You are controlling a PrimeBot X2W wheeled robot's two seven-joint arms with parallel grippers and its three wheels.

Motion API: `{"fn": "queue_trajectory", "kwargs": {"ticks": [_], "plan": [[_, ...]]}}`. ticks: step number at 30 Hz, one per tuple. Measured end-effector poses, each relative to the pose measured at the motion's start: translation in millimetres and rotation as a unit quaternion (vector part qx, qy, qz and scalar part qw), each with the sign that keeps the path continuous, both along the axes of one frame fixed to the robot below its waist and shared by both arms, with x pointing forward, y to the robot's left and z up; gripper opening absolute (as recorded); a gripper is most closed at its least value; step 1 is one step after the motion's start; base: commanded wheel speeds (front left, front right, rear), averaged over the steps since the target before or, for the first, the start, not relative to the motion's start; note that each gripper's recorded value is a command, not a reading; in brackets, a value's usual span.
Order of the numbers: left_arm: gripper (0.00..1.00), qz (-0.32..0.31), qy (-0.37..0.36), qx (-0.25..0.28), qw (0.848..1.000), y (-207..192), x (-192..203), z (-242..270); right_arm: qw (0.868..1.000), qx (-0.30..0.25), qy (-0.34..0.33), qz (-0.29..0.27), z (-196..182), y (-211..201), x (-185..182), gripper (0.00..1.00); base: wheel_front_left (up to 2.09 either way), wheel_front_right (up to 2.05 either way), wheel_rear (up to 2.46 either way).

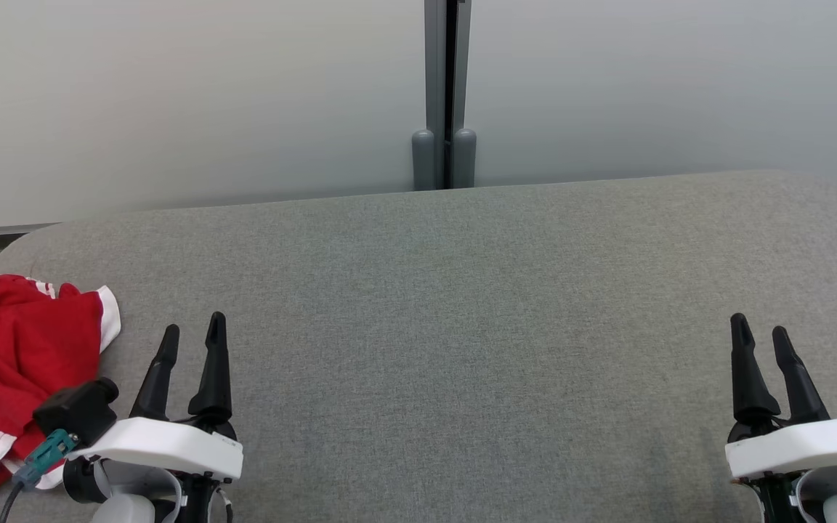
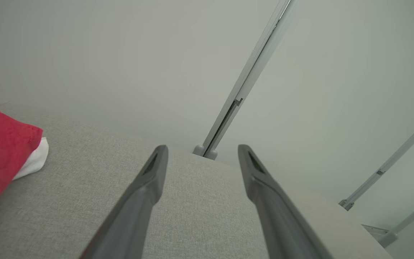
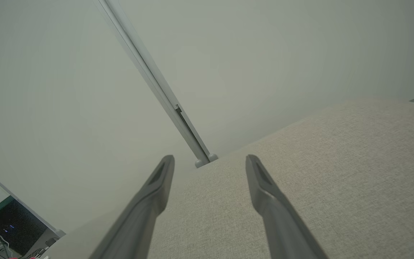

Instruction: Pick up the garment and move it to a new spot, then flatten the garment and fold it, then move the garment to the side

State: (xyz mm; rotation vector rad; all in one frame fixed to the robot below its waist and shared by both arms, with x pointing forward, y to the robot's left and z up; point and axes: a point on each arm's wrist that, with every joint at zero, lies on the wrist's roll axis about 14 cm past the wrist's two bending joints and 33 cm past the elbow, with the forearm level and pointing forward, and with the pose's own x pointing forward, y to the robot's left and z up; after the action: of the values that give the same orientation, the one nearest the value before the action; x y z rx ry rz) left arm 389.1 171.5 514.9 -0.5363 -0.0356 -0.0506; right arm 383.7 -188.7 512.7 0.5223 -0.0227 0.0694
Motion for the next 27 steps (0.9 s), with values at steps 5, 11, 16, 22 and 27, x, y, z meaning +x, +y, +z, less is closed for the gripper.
{"fn": "queue_trajectory", "kwargs": {"ticks": [5,11,16,22,27], "plan": [[1.00,-0.001,0.006,0.031,1.000,-0.6,-1.9,-6.1,0.999,-0.031,0.008,0.005,-6.9,1.9,-1.2,1.00,0.00,0.00,0.00],[1.00,0.001,0.013,0.063,0.998,-0.2,-3.6,-12.6,0.998,-0.063,0.011,0.011,-10.6,4.4,-2.2,1.00,0.00,0.00,0.00],[1.00,0.000,0.016,0.085,0.996,-0.6,-5.1,-16.6,0.996,-0.086,0.012,0.015,-12.9,5.8,-3.3,1.00,0.00,0.00,0.00],[1.00,-0.004,0.020,0.113,0.993,-2.9,-6.8,-22.0,0.994,-0.111,0.012,0.020,-15.6,7.4,-4.0,1.00,0.00,0.00,0.00],[1.00,-0.004,0.023,0.134,0.991,-2.9,-7.6,-26.0,0.991,-0.131,0.013,0.025,-18.1,9.7,-4.6,1.00,0.00,0.00,0.00]]}}
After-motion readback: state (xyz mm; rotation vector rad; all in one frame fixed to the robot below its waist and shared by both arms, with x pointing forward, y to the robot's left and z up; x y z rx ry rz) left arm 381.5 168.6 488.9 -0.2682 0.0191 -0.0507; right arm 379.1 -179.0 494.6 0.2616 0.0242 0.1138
